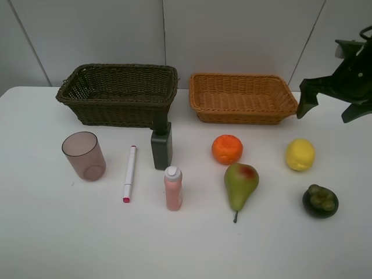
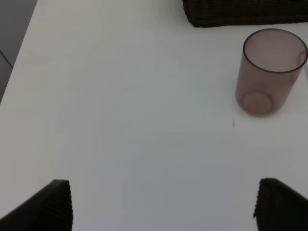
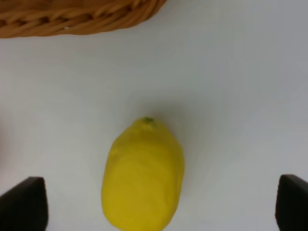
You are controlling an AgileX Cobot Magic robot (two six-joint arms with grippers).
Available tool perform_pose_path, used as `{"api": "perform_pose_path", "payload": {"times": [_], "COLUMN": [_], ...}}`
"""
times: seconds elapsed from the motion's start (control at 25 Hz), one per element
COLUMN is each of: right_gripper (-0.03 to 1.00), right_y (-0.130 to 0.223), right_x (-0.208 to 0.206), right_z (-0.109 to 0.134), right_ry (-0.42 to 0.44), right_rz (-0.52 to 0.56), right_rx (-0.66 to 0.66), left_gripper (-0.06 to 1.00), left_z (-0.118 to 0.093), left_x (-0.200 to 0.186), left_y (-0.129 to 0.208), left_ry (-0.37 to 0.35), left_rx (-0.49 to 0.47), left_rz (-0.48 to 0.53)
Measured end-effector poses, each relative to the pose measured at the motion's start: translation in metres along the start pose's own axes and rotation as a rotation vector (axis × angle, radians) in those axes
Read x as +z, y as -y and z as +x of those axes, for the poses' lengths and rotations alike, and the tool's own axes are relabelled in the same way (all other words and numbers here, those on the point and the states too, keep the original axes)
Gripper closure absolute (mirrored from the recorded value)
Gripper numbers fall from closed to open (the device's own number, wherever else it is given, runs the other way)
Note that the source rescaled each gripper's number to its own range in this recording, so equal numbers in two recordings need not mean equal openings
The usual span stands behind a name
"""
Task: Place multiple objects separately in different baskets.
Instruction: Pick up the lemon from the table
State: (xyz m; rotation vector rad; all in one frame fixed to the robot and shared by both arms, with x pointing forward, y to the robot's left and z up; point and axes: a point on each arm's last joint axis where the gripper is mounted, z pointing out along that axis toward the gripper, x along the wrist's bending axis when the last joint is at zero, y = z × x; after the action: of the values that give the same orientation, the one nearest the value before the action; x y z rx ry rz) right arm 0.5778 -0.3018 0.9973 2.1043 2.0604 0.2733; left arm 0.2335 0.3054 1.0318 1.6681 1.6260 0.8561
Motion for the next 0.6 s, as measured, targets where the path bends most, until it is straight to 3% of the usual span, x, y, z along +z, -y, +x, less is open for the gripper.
{"api": "perform_pose_path", "payload": {"times": [0.6], "right_gripper": [-0.03], "right_y": [0.016], "right_x": [0.073], "right_z": [0.003], "right_ry": [-0.031], "right_rz": [0.13], "right_rx": [0.043], "left_gripper": [-0.06], "left_z": [0.0], "left_x": [0.0], "left_y": [0.0], "left_ry": [0.0], "left_rx": [0.0], "left_rz": [0.0]}}
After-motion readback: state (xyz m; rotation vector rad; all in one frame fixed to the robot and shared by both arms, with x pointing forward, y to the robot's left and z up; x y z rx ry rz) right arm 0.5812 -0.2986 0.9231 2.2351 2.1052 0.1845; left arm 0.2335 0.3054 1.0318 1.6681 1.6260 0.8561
